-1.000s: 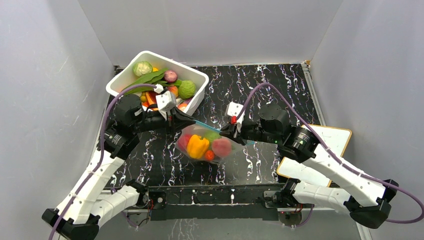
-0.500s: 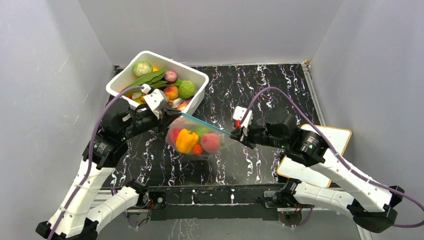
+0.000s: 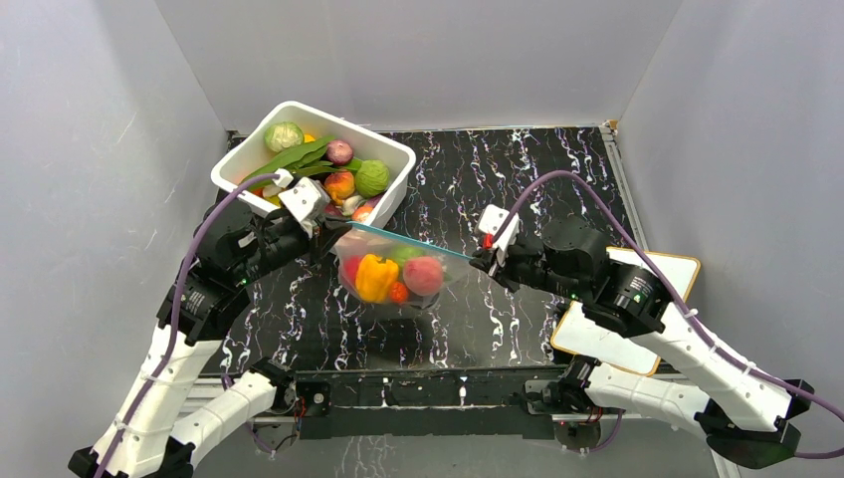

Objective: Place the food in the zip-top bag and seal the zipper
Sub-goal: Zip the zipper food storage bag at the center of the board, then place the zipper food storage bag at the center of the board.

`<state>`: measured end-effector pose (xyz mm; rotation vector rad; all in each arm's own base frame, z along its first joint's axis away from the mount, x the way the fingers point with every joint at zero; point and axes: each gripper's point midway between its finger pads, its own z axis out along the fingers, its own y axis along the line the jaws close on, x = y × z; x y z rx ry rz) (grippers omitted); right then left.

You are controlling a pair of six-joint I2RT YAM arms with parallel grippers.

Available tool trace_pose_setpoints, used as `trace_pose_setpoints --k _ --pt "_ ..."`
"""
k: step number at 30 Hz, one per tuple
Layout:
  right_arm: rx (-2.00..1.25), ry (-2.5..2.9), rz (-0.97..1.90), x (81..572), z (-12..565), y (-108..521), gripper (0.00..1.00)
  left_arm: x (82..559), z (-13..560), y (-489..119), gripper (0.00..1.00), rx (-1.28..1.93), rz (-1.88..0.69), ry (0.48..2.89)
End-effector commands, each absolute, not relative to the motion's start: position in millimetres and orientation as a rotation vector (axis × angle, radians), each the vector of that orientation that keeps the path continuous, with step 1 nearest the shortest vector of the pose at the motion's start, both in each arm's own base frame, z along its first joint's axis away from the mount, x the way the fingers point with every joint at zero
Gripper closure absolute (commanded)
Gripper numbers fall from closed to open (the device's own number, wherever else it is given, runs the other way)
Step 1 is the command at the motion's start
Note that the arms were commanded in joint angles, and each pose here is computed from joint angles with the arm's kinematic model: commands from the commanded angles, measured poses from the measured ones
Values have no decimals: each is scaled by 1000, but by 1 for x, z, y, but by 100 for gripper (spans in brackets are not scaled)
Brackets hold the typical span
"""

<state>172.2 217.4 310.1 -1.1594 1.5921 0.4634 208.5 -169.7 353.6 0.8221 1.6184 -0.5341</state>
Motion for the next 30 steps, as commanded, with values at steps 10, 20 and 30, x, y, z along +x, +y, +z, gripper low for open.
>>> trace_pose_setpoints --k 10,20,30 --pt "-789 1678 748 163 318 228 100 197 344 -210 91 852 -850 1530" --pt "-539 1732 759 164 310 201 100 205 337 -233 75 871 -988 1519" --pt "-457 1848 356 228 278 191 100 213 343 -226 29 886 -899 1548"
